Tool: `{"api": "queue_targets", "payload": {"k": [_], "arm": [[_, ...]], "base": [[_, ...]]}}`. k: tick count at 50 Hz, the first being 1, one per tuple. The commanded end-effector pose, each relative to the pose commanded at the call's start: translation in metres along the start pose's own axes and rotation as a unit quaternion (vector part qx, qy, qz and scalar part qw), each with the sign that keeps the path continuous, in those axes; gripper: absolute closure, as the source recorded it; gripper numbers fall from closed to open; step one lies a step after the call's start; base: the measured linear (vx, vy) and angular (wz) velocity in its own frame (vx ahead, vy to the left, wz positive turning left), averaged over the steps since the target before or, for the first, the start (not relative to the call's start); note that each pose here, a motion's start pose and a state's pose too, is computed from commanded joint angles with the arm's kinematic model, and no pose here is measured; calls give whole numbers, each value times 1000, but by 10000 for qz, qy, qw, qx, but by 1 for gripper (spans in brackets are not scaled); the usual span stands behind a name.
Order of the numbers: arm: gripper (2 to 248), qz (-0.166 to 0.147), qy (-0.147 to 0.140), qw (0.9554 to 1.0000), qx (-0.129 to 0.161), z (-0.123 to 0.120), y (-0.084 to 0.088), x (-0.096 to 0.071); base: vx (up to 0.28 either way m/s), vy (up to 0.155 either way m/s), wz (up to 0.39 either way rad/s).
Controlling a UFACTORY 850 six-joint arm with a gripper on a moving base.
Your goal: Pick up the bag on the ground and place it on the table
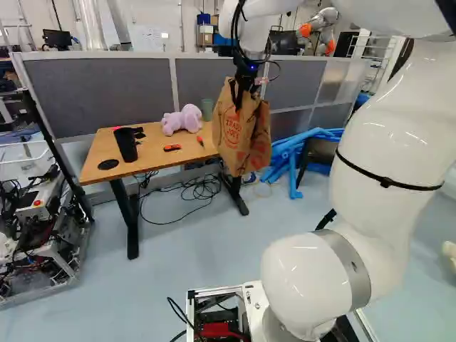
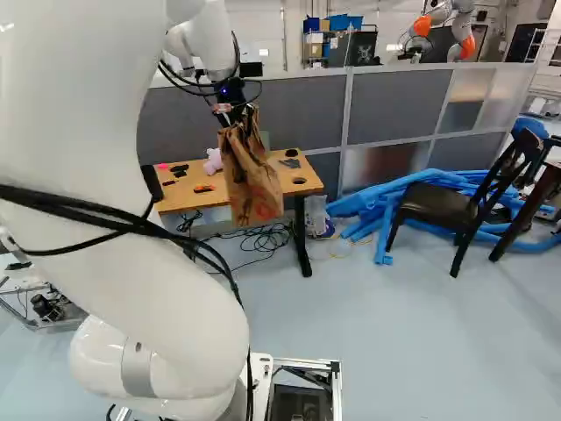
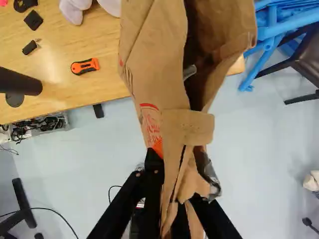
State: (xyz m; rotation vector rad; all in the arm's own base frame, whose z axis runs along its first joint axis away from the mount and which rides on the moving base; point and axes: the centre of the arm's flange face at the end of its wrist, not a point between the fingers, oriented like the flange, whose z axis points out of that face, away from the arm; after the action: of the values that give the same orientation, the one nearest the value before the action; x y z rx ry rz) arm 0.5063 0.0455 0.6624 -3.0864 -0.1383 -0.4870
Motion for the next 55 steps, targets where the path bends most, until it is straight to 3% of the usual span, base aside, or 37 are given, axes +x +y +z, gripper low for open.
{"api": "queue_targets", "payload": {"k": [55], "arm": [[229, 0, 0, 10000, 0, 0, 0, 0]], "base": [[187, -56, 2]]}}
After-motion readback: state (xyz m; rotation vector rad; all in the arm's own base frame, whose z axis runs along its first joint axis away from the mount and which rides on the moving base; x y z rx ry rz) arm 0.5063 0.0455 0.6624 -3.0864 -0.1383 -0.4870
